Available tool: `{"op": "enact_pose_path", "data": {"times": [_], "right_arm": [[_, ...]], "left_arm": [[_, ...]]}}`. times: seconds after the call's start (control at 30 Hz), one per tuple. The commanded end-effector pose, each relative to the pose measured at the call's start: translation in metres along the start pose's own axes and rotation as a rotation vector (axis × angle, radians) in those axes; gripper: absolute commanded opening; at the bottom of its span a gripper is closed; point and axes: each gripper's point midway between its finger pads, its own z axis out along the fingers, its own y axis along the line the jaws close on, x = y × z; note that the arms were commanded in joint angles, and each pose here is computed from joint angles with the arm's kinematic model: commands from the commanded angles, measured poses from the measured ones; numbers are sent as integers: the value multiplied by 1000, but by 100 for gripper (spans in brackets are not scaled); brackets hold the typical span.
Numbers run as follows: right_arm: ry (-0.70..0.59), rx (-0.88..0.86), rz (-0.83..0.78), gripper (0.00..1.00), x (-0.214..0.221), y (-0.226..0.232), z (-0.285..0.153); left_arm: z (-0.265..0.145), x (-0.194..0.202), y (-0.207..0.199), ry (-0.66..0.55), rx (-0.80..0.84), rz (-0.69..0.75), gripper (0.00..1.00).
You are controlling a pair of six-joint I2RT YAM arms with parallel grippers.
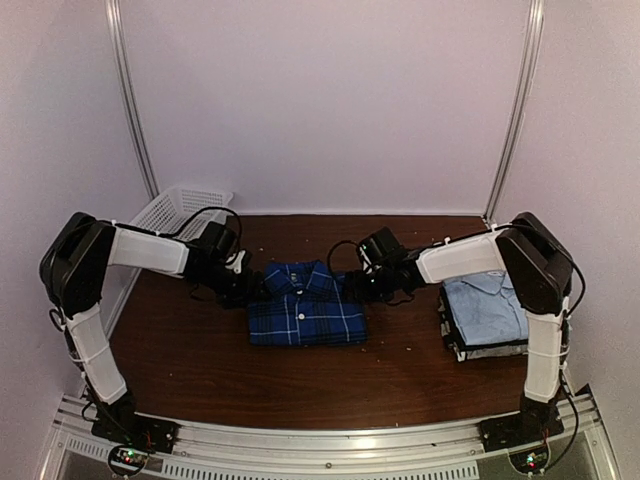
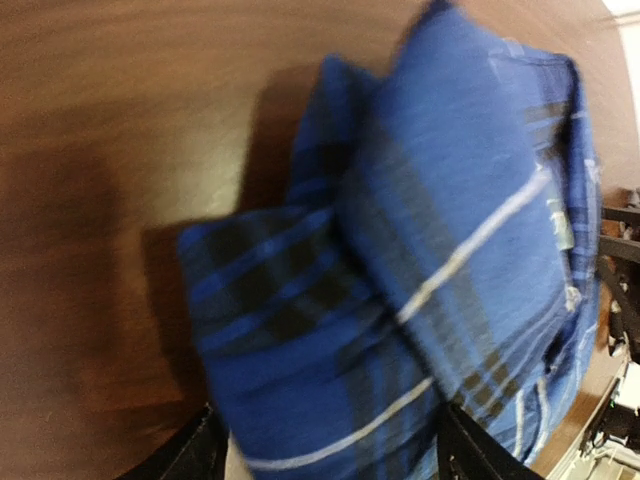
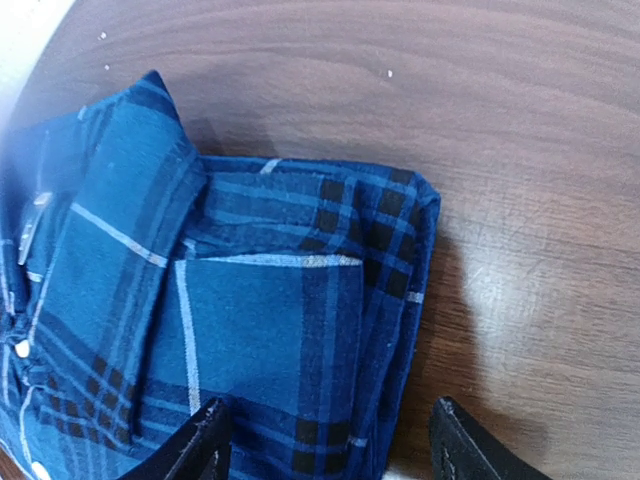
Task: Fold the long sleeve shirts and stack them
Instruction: Adjust the square-folded shirt at the center of the board.
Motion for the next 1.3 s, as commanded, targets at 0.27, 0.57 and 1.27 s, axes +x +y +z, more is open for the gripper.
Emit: {"op": "enact_pose_path", "data": {"times": [0.27, 0.57, 1.27], "right_arm": [[41, -39, -19, 37, 1, 14, 11], [12, -114, -60, 0, -10, 52, -22], [23, 5, 28, 49, 26, -18, -53]], "left_arm": [[10, -15, -45, -16, 188, 36, 34], [-42, -12, -69, -67, 167, 68, 0], [-34, -9, -26, -42, -48, 69, 51]]}}
